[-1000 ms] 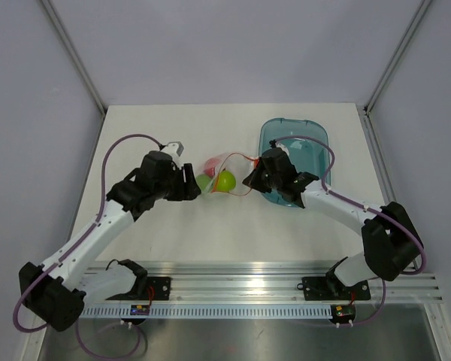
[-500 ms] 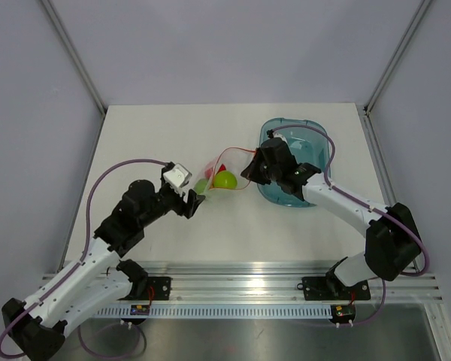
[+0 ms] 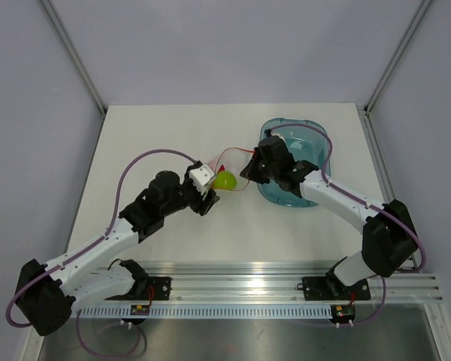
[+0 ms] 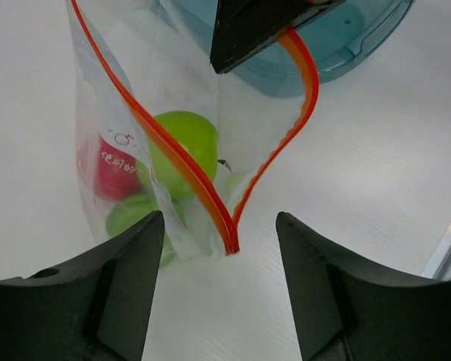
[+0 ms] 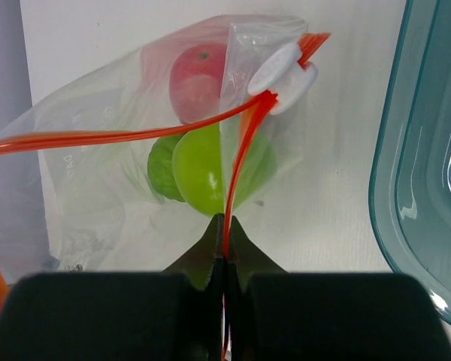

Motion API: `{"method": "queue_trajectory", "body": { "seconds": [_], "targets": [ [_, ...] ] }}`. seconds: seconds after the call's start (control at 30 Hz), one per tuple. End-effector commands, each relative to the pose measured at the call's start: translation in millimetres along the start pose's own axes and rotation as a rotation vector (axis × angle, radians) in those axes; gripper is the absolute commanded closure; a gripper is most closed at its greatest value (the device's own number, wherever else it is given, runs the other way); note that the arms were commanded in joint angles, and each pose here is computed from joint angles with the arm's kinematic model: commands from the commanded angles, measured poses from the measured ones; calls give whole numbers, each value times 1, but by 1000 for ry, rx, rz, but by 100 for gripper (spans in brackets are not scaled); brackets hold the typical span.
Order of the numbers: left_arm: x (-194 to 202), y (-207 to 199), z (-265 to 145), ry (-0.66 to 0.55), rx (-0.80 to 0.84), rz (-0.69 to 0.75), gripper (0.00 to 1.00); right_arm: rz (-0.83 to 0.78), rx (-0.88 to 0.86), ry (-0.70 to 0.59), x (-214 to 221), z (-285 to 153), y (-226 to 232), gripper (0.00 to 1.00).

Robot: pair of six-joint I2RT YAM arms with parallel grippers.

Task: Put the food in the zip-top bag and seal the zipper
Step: Zip the zipper food storage bag at the center of the board.

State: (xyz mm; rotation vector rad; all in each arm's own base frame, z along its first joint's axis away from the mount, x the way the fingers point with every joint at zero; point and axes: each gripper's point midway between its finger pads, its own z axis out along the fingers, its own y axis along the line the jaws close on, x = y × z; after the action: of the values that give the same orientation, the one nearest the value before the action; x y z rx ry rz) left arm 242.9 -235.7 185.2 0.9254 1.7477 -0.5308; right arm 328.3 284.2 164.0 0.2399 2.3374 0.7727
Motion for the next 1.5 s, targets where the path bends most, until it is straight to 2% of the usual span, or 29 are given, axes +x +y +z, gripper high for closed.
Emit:
{"method": "queue_trajectory", "body": {
  "seconds": [0.0,0.07,0.1,0.13,0.17,0.2,0.23,0.27,0.3,0.33,0.47,0.63,0.7,0.8,0.93,1.03,1.1,1.27,1.47],
  "targets": [
    [-57,5,7,-151,-1,15,40,-7,-50,-23,-13,-7,22,96],
    [-58,4,9,-148,8,15,53,-12,-70,-8,-11,-9,27,95],
    [-60,6,9,-146,-5,12,76,-25,-72,-8,-13,-11,28,94],
    [-62,9,7,-143,-17,8,90,-37,-77,-5,-14,-13,30,86],
    [-64,10,5,-142,-27,8,100,-55,-84,-8,-16,-16,32,78],
    [-66,12,3,-147,-35,12,100,-94,-87,-12,-20,-21,35,63],
    [-73,12,-3,-171,-38,30,100,-123,-98,-31,-26,-29,39,39],
    [-69,12,-5,-171,-40,33,100,-178,-104,-50,-32,-36,42,24],
    [-72,13,-14,-196,-55,31,100,-206,-118,-84,-44,-49,48,12],
    [-78,16,-18,-221,-64,26,100,-232,-128,-105,-50,-57,50,8],
    [-88,27,-34,-280,-22,-24,100,-343,-187,-185,-83,-96,49,7],
    [-91,27,-41,-299,109,-50,100,-499,-366,-147,-85,-112,35,8],
    [-94,27,-40,-306,148,-44,100,-577,-396,-116,-76,-107,32,6],
    [-101,30,-40,-317,168,-40,100,-683,-449,-74,-64,-98,29,10],
    [-112,30,-45,-343,199,-18,100,-743,-467,-188,-69,-93,26,10],
    [-114,32,-44,-340,197,-16,100,-810,-442,-325,-84,-92,24,11],
    [-111,34,-42,-328,198,-16,100,-830,-423,-359,-88,-88,18,11],
    [-110,34,-43,-334,209,12,100,-947,-437,-307,-79,-63,-2,16],
    [-111,29,-46,-336,276,33,100,-960,-507,-279,-88,-52,-14,17]
  ]
}}
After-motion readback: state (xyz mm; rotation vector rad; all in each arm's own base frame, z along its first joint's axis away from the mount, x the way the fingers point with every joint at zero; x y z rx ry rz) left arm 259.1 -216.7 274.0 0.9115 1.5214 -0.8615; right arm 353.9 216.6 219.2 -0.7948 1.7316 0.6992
